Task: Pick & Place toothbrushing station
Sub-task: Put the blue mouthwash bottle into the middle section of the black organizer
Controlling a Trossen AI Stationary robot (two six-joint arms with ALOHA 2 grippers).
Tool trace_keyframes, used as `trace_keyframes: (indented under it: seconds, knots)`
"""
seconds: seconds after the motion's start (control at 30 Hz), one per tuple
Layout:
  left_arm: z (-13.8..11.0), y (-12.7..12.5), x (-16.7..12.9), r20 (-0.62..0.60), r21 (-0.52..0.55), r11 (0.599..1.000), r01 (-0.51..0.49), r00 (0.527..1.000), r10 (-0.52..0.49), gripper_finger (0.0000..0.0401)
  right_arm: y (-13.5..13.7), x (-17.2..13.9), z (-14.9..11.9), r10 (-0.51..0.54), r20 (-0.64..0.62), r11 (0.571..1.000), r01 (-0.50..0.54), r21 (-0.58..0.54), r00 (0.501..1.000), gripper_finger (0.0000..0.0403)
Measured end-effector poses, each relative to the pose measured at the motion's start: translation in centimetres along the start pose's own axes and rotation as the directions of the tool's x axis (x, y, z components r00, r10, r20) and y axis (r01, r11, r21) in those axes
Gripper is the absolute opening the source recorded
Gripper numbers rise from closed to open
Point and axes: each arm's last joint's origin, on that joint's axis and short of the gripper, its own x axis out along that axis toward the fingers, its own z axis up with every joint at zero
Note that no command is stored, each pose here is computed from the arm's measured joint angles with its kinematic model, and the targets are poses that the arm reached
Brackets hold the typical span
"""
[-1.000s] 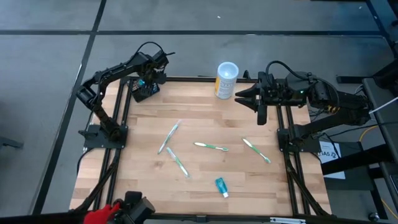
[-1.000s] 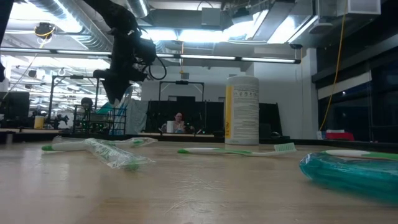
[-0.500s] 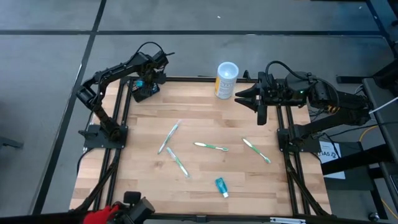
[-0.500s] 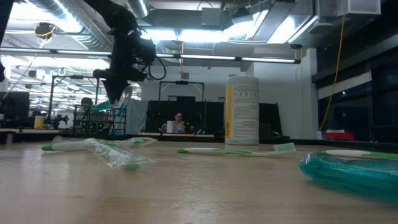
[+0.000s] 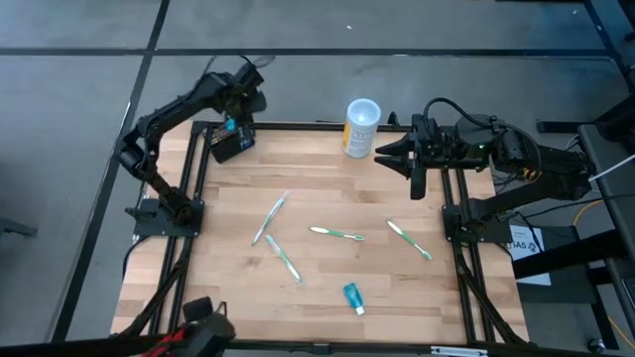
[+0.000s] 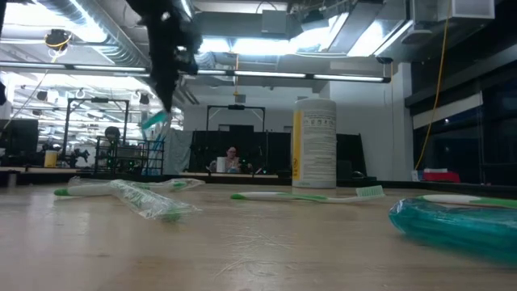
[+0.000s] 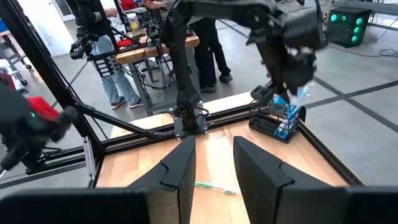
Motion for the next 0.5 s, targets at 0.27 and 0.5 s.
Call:
trace_keyframes:
  seconds: [0.27,0.5]
  knots:
    - [-1.7,2.1,-5.5,0.284,-0.479,0.878,0.023,0.950,0.130,0.0084,-0.1,-0.7,0.0,0.001,0.003,1.000,-0.001,-0.007,1.000,0.0110]
    - [-3.8,1.0,-7.3,0.230,-0.741,0.672,-0.009,0.936,0.266,0.0084,-0.3,-2.5,0.5,-0.011,0.053,1.000,0.012,-0.020,0.999,0.0110]
